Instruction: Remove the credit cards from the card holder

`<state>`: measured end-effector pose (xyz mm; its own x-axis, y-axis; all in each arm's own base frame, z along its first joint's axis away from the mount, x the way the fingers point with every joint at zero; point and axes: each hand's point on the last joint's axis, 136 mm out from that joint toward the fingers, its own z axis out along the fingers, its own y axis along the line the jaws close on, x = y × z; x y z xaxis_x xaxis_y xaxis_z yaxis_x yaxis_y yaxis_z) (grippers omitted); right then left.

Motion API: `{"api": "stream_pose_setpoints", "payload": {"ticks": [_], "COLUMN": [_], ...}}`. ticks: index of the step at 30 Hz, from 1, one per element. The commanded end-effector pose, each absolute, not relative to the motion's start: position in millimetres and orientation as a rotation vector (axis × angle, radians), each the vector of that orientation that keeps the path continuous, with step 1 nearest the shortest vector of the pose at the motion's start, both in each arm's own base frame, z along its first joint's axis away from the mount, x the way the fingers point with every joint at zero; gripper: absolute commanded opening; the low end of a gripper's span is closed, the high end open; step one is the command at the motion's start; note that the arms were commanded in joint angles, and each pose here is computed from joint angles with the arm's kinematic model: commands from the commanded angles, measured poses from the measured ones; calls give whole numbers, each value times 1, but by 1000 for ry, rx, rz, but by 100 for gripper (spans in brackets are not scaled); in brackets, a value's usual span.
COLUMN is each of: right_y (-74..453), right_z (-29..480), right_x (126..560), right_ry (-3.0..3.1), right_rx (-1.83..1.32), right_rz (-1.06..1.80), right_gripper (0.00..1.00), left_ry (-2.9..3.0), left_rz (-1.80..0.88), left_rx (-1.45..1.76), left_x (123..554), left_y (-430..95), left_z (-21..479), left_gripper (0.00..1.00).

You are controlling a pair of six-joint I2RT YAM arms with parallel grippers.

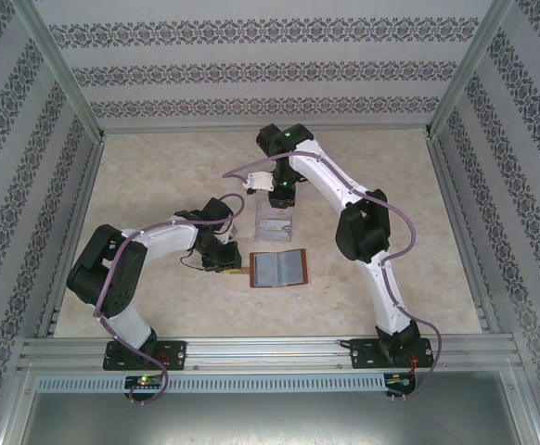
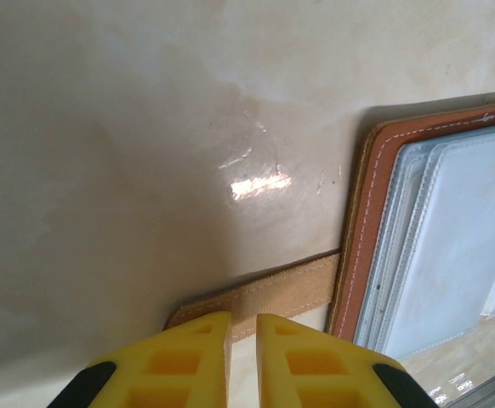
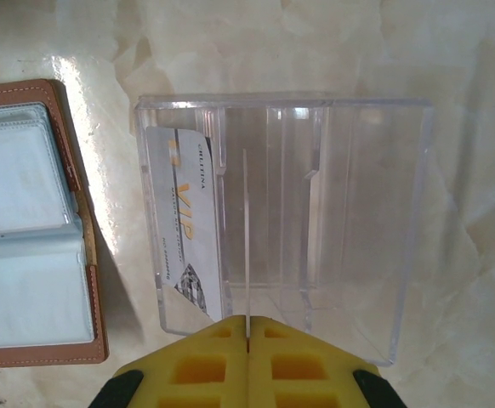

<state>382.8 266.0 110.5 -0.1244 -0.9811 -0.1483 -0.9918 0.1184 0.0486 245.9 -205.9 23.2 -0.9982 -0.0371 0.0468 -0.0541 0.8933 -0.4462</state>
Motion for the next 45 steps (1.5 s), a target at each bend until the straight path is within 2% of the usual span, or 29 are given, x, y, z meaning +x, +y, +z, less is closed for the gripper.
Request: {"api": "stream_pose_setpoints", "payload": {"ticks": [1,24,36,45], "right_y": [266,277,278,273], "right_z": [107,80,75,94], "right_x": [380,364,365,374], "right_ry": [2290,2323,2340,2321], "right_rx": [-2048,-2124,-2124,-2089], "right_rz": [266,417,422,330], "right_gripper": [0,1,11,16], "left_ry": [-3013,-3005,-3003,-3013], "left_rz": [670,668,669,680], "left_rx": [68,65,63,64], "left_x": [246,246,245,247], "left_y": [-200,-201,-201,-202], "left_z": [22,19,19,23], "left_gripper": [15,15,15,15]}}
